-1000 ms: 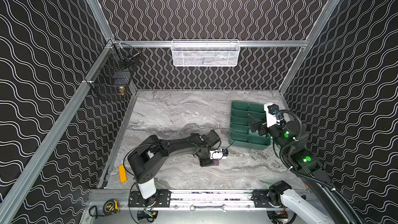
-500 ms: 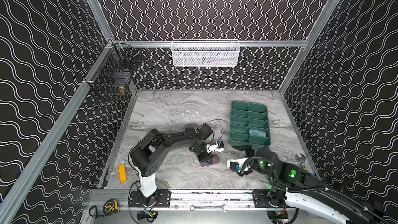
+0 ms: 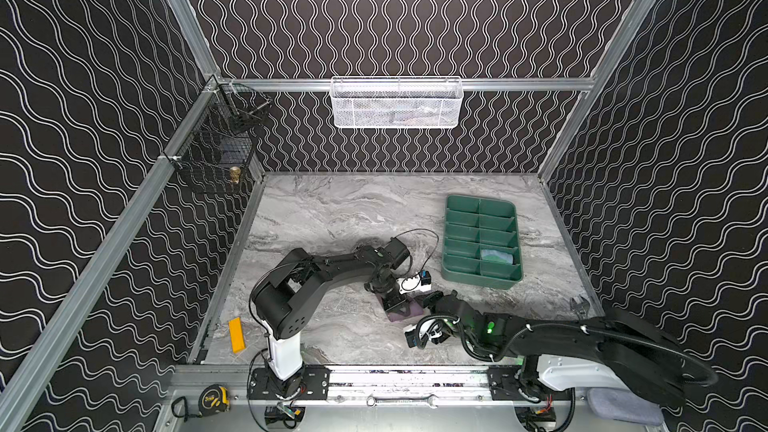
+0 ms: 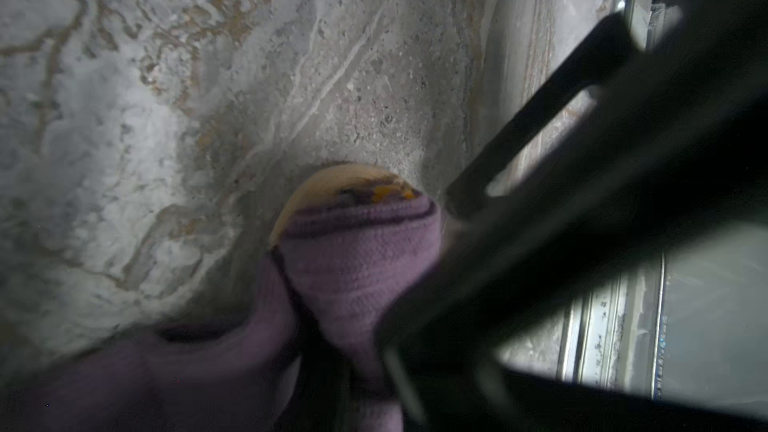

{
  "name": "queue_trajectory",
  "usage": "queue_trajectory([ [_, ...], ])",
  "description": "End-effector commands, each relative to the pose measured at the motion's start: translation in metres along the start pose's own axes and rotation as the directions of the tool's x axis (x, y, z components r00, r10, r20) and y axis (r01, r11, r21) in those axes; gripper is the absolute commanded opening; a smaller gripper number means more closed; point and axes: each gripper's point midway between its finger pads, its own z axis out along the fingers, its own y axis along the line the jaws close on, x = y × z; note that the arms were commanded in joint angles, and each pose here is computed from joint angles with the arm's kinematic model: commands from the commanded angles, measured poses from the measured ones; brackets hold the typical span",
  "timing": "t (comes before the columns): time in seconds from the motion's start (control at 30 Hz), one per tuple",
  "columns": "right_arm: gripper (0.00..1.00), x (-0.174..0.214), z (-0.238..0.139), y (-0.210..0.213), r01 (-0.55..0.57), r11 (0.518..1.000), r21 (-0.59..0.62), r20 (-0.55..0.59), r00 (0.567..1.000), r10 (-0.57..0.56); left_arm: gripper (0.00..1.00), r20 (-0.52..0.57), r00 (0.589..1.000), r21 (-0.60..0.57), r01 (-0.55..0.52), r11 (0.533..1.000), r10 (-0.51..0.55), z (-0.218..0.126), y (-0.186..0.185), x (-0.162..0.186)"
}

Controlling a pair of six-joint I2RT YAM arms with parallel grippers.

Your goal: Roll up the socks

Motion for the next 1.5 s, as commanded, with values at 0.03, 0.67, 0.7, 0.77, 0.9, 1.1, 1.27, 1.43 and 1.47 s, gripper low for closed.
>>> queue_trajectory([
  [0.03, 0.69, 0.001, 0.012, -0.002, -0.007, 1.0, 0.01, -0.005, 1.0, 0.007, 0.0, -0.162, 0.986, -0.115, 0.015, 0.993, -0.033, 0.008, 0.02, 0.04],
  [0.67, 0.0, 0.014, 0.004, 0.035, -0.088, 0.973, -0.213, -0.092, 0.993, 0.069, 0.36, 0.076, 0.996, -0.138, -0.032, 0.99, 0.043, -0.03, 0.008, -0.014],
  [0.7, 0.0, 0.014, 0.001, 0.037, -0.09, 0.971, -0.221, -0.092, 0.993, 0.071, 0.37, 0.09, 0.995, -0.155, -0.021, 0.988, 0.035, -0.034, 0.01, -0.017],
  [0.77, 0.0, 0.013, -0.003, 0.041, -0.091, 0.966, -0.242, -0.098, 0.993, 0.069, 0.4, 0.114, 0.993, -0.214, 0.023, 0.977, 0.002, -0.045, 0.02, -0.019],
  [0.9, 0.0, 0.01, -0.011, 0.044, -0.101, 0.957, -0.272, -0.113, 0.991, 0.073, 0.43, 0.122, 0.988, -0.428, 0.143, 0.892, -0.1, -0.071, 0.059, -0.01],
  [1.1, 0.0, 0.0, -0.019, 0.047, -0.105, 0.945, -0.309, -0.121, 0.99, 0.07, 0.27, 0.027, 0.967, -0.563, 0.223, 0.796, -0.252, -0.067, 0.106, 0.006],
  [1.27, 0.0, 0.003, -0.017, 0.043, -0.123, 0.948, -0.294, -0.163, 0.984, 0.077, 0.14, -0.002, 0.944, -0.545, 0.274, 0.792, -0.329, -0.048, 0.114, 0.011],
  [1.43, 0.0, 0.002, -0.013, 0.037, -0.144, 0.953, -0.267, -0.176, 0.979, 0.099, 0.11, 0.021, 0.942, -0.492, 0.302, 0.816, -0.336, -0.039, 0.108, 0.008],
  [1.47, 0.0, 0.002, -0.013, 0.035, -0.148, 0.955, -0.255, -0.175, 0.979, 0.105, 0.1, 0.019, 0.941, -0.488, 0.304, 0.818, -0.338, -0.037, 0.108, 0.008],
])
